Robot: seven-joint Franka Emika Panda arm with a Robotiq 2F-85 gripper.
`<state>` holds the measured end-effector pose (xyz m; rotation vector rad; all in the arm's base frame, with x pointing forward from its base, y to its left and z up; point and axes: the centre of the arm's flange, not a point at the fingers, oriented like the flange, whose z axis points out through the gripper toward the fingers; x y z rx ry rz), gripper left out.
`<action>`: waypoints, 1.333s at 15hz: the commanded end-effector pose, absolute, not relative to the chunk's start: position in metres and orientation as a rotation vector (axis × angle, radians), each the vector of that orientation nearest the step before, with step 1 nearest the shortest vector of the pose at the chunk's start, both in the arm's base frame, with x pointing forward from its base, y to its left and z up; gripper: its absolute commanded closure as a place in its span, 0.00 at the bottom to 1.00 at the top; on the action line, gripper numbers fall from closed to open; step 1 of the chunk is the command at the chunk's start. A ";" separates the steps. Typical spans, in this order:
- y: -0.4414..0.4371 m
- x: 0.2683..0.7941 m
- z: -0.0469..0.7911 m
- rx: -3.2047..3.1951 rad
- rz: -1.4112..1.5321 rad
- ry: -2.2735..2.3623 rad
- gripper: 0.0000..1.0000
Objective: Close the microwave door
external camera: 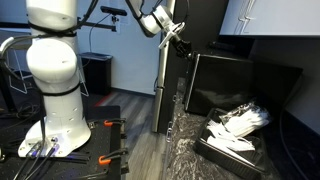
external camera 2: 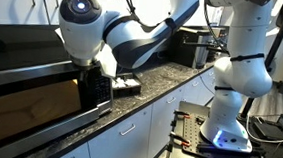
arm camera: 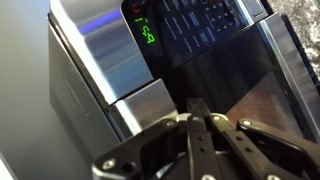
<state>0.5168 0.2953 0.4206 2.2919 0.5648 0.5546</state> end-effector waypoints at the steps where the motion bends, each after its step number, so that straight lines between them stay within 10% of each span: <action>1: 0.264 0.531 0.417 2.195 0.451 0.608 1.00; 20: 0.293 0.458 0.456 2.754 0.079 0.690 1.00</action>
